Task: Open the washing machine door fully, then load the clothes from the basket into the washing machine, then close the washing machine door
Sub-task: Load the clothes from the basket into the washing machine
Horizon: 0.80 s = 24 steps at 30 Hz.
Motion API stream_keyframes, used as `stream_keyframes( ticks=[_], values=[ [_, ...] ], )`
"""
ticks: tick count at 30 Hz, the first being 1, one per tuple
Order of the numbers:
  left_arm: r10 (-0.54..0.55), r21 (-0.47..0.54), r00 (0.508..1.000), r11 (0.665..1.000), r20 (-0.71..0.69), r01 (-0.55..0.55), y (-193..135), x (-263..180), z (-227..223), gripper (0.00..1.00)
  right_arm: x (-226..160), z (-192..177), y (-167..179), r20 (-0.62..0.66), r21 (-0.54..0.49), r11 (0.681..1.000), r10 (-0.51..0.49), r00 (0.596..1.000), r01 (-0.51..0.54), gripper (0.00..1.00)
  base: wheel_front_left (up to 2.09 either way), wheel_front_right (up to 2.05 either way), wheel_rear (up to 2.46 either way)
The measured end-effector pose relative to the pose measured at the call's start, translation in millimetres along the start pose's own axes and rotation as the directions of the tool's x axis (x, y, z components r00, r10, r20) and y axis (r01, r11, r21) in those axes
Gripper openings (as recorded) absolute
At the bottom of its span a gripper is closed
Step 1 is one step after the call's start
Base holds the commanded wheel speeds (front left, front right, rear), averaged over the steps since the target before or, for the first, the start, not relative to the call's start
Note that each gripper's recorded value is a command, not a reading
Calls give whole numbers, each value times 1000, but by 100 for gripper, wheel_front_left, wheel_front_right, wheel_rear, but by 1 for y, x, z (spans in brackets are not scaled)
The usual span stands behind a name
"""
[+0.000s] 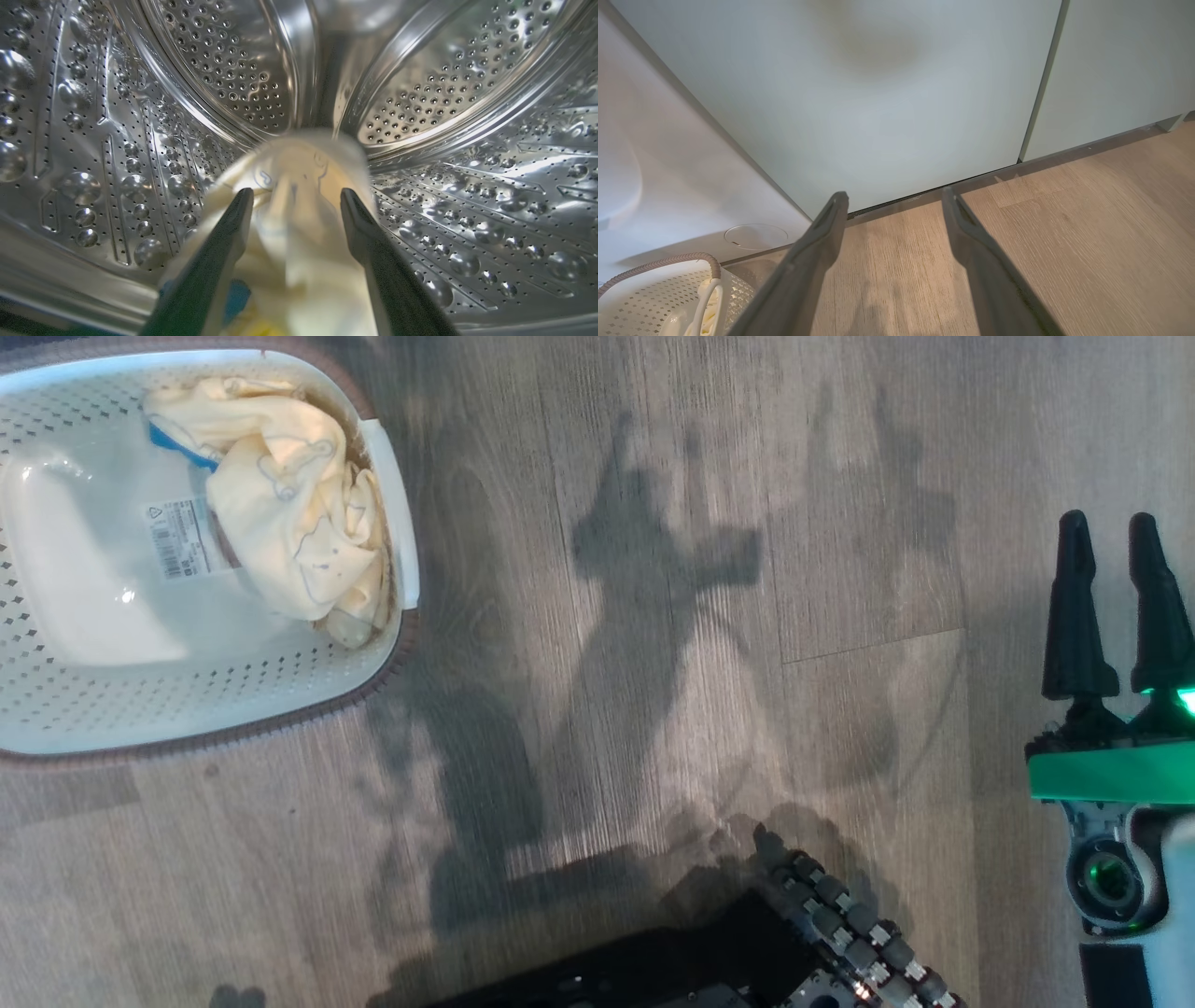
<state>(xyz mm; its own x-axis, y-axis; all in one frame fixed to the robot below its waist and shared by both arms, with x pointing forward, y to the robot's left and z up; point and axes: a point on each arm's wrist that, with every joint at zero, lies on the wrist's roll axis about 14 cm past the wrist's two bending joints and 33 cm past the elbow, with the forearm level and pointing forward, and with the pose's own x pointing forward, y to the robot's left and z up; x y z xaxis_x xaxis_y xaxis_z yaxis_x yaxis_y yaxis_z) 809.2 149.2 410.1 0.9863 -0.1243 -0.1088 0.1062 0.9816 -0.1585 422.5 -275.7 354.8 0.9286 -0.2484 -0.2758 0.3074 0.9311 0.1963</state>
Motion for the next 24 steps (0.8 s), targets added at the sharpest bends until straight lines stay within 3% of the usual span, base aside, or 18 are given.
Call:
stream_keyframes(
  ticks=[14, 24],
  values=[
    [-6, -17, 1000, 1000, -5, 6, -2, -6, -4, 100, 5, -1, 5, 5, 14, 1000, 14, 1000, -14, 100, 0, 0, 0],
    [-22, -9, 1000, 1000, 18, 23, -7, -34, -11, 100, 11, 14, 12, 55, 20, 999, 35, 998, -36, 100, 0, 0, 0]
  ],
)
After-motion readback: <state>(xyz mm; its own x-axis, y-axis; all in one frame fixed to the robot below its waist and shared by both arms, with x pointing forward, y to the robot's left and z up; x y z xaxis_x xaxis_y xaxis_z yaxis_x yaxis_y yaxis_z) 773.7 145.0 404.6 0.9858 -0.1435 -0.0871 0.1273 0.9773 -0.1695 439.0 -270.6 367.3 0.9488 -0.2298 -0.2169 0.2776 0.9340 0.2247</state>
